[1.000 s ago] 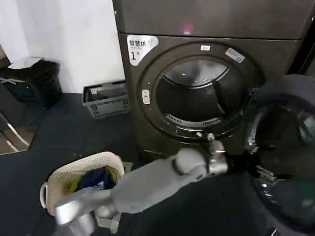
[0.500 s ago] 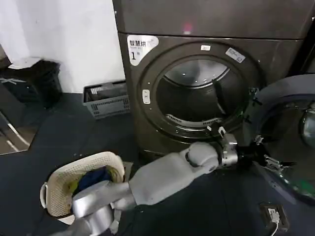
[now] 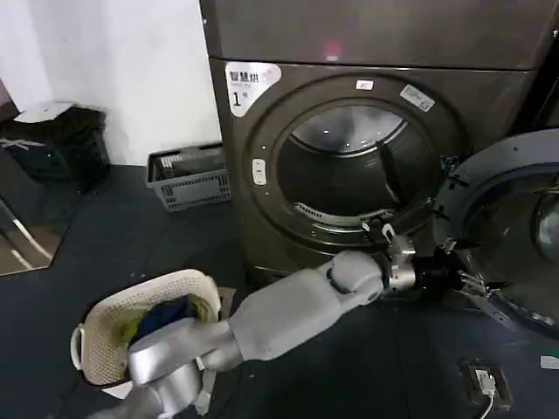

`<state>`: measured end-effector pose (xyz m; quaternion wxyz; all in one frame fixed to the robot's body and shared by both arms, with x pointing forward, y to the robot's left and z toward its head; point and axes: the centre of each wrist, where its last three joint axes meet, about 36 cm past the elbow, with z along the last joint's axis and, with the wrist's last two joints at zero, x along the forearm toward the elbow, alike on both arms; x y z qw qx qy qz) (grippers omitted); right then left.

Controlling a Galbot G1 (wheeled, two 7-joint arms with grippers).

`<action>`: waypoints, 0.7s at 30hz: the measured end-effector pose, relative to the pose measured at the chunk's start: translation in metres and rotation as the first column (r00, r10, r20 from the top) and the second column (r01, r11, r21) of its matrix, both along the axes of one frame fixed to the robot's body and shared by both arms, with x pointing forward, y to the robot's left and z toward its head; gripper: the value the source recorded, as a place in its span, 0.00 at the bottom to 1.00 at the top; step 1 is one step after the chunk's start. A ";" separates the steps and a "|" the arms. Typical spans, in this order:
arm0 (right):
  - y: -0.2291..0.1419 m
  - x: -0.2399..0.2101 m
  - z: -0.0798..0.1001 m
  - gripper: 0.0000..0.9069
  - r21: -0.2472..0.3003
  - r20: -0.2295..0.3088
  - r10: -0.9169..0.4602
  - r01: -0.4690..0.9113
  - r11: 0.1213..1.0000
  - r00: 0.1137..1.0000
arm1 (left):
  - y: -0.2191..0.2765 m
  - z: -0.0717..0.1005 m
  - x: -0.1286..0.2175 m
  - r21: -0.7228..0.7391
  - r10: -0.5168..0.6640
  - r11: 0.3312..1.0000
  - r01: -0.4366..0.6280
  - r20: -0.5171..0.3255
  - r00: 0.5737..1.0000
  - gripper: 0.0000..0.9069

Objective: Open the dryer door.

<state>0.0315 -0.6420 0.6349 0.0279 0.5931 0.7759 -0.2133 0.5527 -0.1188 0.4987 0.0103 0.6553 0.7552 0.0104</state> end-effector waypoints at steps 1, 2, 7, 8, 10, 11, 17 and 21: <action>0.000 0.000 -0.001 1.00 0.001 0.000 0.001 -0.001 1.000 1.000 | -0.001 0.001 -0.001 0.002 -0.005 1.000 0.005 0.004 1.000 1.00; 0.000 0.000 -0.001 1.00 0.002 0.000 0.001 -0.001 1.000 1.000 | -0.002 0.002 -0.002 0.001 -0.010 1.000 0.010 0.007 1.000 1.00; 0.000 0.001 -0.002 1.00 0.003 0.000 0.005 -0.005 1.000 1.000 | -0.005 0.004 -0.007 -0.022 -0.033 0.999 0.033 0.021 0.999 1.00; 0.000 0.001 -0.001 1.00 0.003 0.000 0.010 -0.010 1.000 1.000 | -0.005 0.005 -0.008 -0.021 -0.041 0.999 0.042 0.026 0.999 1.00; 0.000 0.002 -0.001 1.00 0.007 0.010 0.037 -0.038 0.999 0.999 | -0.007 0.007 -0.010 -0.030 -0.068 0.997 0.069 0.035 0.997 1.00; 0.000 0.003 0.000 1.00 0.009 0.016 0.052 -0.052 0.999 0.999 | -0.008 0.009 -0.012 -0.052 -0.079 0.995 0.081 0.044 0.996 1.00; 0.002 0.008 -0.001 1.00 -0.002 0.014 0.088 -0.088 0.996 0.996 | -0.017 0.015 -0.029 -0.196 -0.125 0.970 0.141 0.090 0.988 1.00; 0.000 0.011 0.000 1.00 -0.009 0.001 0.089 -0.089 0.996 0.996 | -0.024 0.013 -0.048 -0.278 -0.137 0.943 0.183 0.178 0.974 1.00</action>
